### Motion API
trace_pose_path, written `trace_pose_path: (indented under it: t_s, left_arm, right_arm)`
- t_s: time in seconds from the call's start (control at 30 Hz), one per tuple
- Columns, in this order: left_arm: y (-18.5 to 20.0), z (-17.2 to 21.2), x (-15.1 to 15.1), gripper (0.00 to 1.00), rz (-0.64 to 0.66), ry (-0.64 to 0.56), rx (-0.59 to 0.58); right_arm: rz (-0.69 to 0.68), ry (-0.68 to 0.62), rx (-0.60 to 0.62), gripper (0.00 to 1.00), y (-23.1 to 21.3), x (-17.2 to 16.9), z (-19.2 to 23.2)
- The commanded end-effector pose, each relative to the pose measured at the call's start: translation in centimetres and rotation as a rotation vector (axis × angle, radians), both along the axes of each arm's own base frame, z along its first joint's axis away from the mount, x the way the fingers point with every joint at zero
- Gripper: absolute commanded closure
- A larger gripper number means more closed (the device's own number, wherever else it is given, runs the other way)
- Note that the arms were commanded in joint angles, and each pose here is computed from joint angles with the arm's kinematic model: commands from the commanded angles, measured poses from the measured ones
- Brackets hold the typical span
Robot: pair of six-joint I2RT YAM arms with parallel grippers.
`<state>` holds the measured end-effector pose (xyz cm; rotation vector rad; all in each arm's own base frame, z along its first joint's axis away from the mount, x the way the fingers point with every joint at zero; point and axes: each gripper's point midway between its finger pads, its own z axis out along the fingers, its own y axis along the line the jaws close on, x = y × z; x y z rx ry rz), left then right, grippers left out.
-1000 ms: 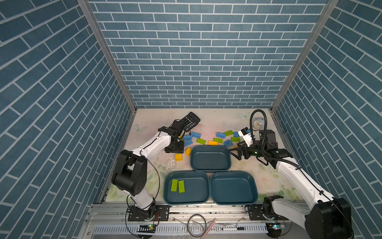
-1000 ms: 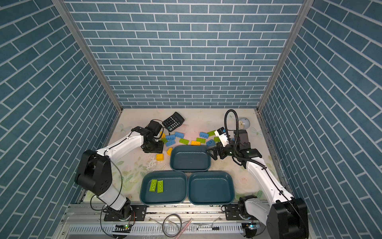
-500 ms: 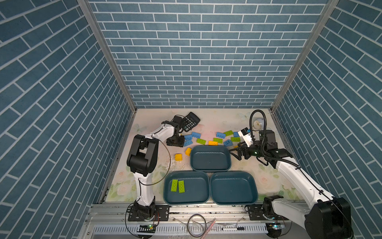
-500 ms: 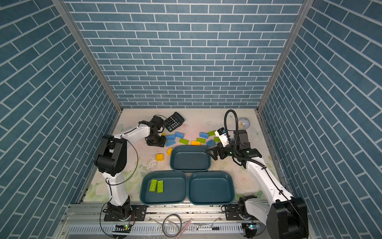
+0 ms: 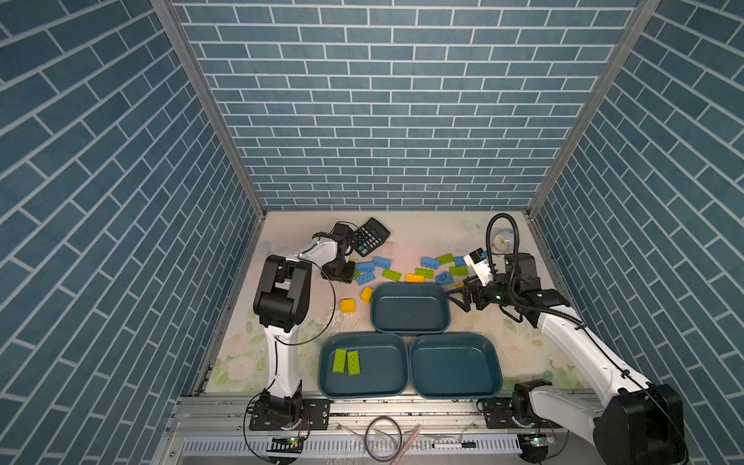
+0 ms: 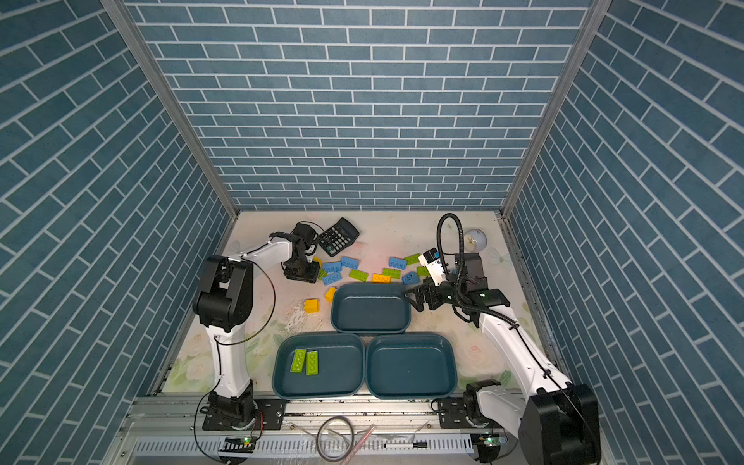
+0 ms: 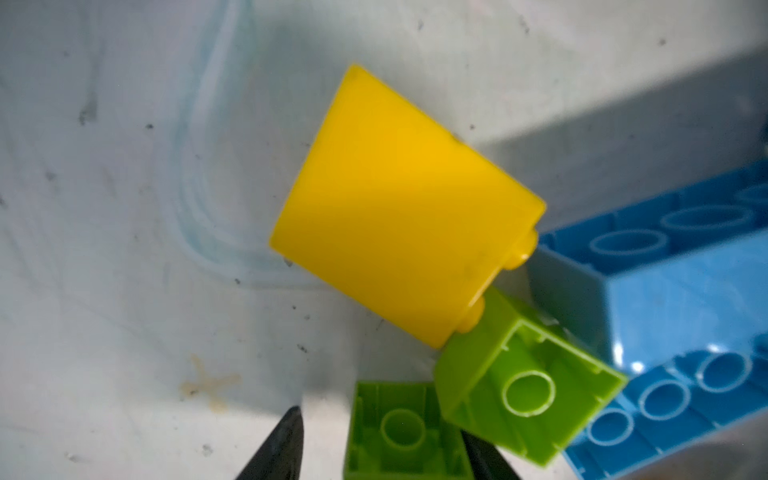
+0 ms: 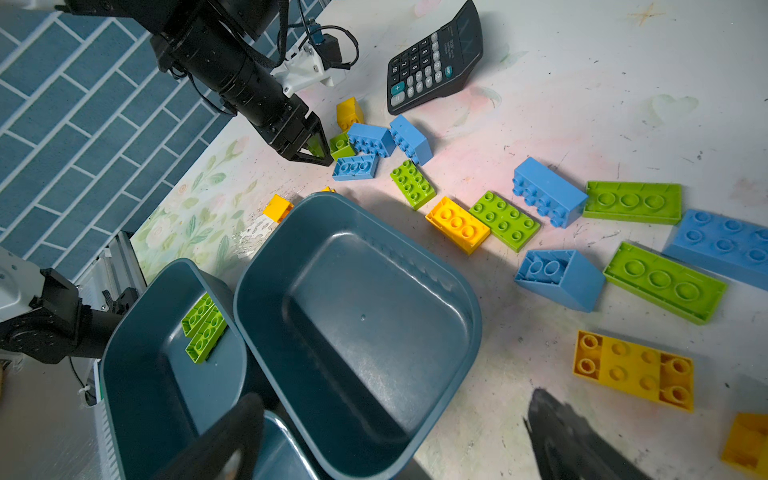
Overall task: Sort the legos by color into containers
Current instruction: 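Return the left gripper to the pile and grasp a third green brick, then carry the green brick with the left gripper into the bin and release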
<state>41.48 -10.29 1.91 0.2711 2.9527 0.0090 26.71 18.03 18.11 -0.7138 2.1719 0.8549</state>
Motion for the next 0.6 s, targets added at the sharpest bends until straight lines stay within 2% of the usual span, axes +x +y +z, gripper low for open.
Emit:
trace_pose_path:
  t_s: [0.0,0.13,0.2,0.37,0.57]
  left_arm:
    - [0.3,-0.3,0.2,0.52,-0.017,0.007,-0.004]
    - [0.3,0.0,0.3,0.66,-0.020,0.001,-0.023]
    - [0.2,0.5,0.2,0.69,-0.019,0.001,-0.031]
    - [-0.3,3.2,-1.3,0.70,0.006,-0.003,-0.080]
    - [-2.1,8.0,-6.3,0.69,0.008,0.008,-0.151]
  right_arm:
    - [0.016,-0.024,-0.016,0.01,-0.1,0.0,0.5]
    - [0.016,-0.023,-0.016,0.01,-0.1,0.1,0.4]
    - [0.019,-0.024,-0.015,0.01,-0.1,0.1,0.5]
    - [0.026,-0.026,-0.007,0.01,0.1,0.1,0.8]
    - [0.055,-0.014,0.043,0.01,0.8,-0.2,1.5]
